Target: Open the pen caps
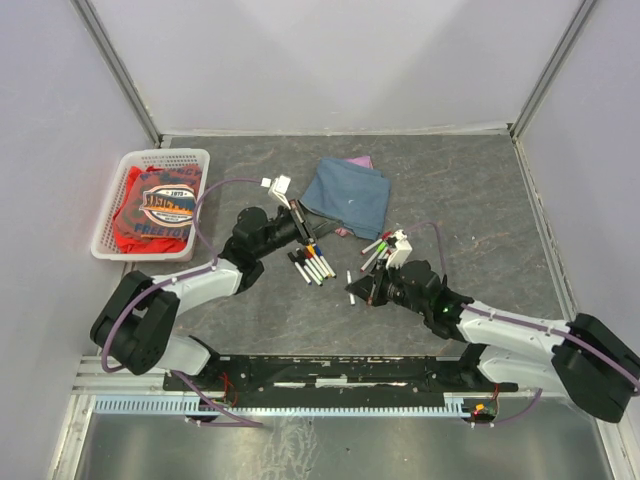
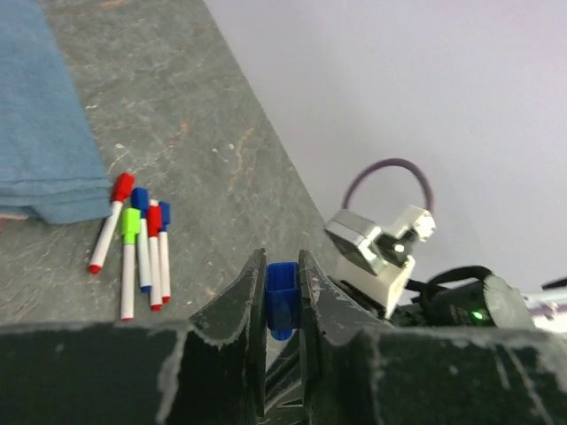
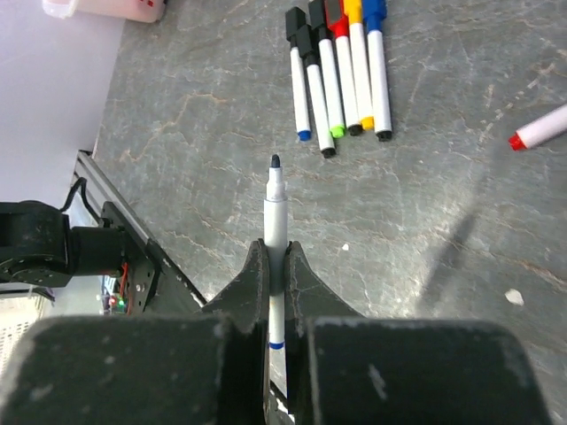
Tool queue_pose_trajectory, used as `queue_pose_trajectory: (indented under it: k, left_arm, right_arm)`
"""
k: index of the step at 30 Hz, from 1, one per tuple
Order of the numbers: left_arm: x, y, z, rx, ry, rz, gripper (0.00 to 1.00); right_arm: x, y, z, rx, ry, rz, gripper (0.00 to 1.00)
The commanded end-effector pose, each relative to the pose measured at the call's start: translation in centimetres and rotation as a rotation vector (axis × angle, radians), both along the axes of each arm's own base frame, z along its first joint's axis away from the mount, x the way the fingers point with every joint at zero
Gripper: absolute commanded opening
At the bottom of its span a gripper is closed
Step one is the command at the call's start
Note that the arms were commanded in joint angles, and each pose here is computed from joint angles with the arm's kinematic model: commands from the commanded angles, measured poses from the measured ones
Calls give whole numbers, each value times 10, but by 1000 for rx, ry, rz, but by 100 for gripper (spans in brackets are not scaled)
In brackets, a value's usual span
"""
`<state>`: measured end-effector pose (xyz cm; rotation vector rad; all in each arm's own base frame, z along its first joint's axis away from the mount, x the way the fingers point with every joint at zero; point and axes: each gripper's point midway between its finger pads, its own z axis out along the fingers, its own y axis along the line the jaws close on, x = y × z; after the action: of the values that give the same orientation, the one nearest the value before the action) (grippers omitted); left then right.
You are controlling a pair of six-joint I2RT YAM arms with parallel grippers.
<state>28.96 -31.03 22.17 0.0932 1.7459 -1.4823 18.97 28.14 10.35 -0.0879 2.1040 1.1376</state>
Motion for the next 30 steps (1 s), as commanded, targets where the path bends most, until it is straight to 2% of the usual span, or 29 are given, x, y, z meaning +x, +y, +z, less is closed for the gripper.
queue_pose_trajectory:
  k: [1, 4, 6, 11, 16, 19, 25, 30]
  left_arm:
    - [28, 17, -17, 144, 60, 160, 3]
    - [52, 58, -55, 378, 138, 399, 3]
    - [61, 80, -72, 499, 149, 503, 3]
    - [76, 104, -103, 687, 163, 598, 3]
    - [86, 115, -127, 830, 182, 624, 4]
    - [89, 122, -141, 865, 204, 640, 5]
    - [95, 125, -161, 834, 259, 619, 9]
    - [98, 124, -170, 836, 270, 597, 20]
  right_arm:
    - [17, -20, 19, -112, -56, -99, 1]
    - [32, -58, 13, -300, -53, -253, 1]
    - [40, -79, 9, -404, -46, -337, 1]
    - [58, -116, -6, -564, 0, -478, 1]
    - [73, -145, -21, -649, 59, -558, 2]
    - [79, -158, -28, -693, 87, -591, 4]
    - [92, -169, -44, -726, 146, -618, 8]
    - [101, -171, -63, -734, 203, -621, 13]
